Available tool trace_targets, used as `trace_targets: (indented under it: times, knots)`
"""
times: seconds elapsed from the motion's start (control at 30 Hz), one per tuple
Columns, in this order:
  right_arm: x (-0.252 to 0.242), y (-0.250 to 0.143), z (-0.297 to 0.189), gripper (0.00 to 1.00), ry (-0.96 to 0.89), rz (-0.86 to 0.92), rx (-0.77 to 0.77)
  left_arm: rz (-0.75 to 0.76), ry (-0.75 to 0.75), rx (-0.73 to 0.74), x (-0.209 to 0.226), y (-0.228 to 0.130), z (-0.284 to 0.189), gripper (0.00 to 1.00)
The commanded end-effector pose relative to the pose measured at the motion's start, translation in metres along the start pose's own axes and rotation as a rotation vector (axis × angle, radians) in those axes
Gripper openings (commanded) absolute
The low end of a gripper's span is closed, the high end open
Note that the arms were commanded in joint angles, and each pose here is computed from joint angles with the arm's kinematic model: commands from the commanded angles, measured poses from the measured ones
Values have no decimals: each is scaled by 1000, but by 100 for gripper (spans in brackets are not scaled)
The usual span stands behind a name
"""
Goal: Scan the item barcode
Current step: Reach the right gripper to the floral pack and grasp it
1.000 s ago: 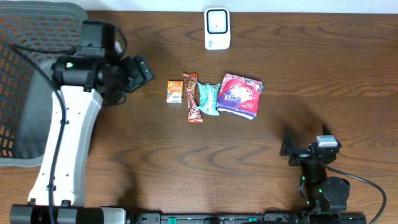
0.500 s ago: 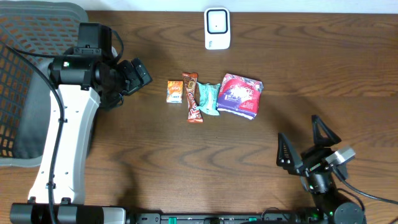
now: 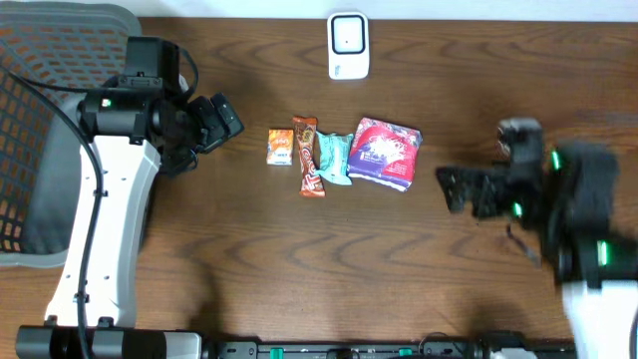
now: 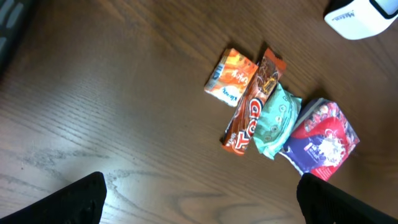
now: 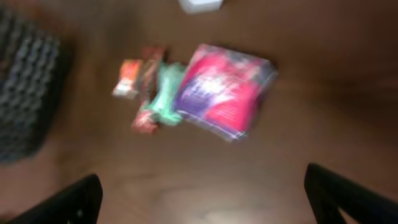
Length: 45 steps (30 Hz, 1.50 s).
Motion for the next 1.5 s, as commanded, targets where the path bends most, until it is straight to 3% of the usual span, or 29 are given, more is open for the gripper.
trace_targets:
  times: [0.0,0.17,0.27,0.4,0.67,0.7,0.8,0.93,1.1,1.27,1.47]
  knots:
    - [2,21,29,99,256,57,130,9,3,-1,0,2,0,98]
    - [-25,30,91,99,292,177,222,10,3,-1,0,2,0,98]
    - [-45,31,126,81,240,292,250,9,4,-1,0,2,0,98]
    - [-72,19,167,82,114,404,319,9,4,-1,0,2,0,98]
    - [-100,-21,231,75,153,433,482,9,3,-1,0,2,0,98]
    - [-103,-26,236,71,154,431,500,10,3,0,0,2,0,98]
    - [-109,-38,246,27,154,433,541,10,3,-1,0,2,0,98]
    - [-112,-34,241,1,141,420,534,9,3,-1,0,2,0,98]
    - [-115,-7,210,1,-59,365,511,10,3,-1,0,2,0,98]
    - [-107,33,158,1,-443,230,445,9,3,-1,0,2,0,98]
    - [-86,45,117,1,-869,244,307,9,3,-1,0,2,0,98]
Point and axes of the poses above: each gripper's point midway between its finger pads, its own z axis out along the fingers, its own x axis along the line the jaws close on, y = z × x, the point moved 10 cm from there along -z, back along the fingers, and after that the axes turned 3 degrees about -z, right-handed, at the moved point
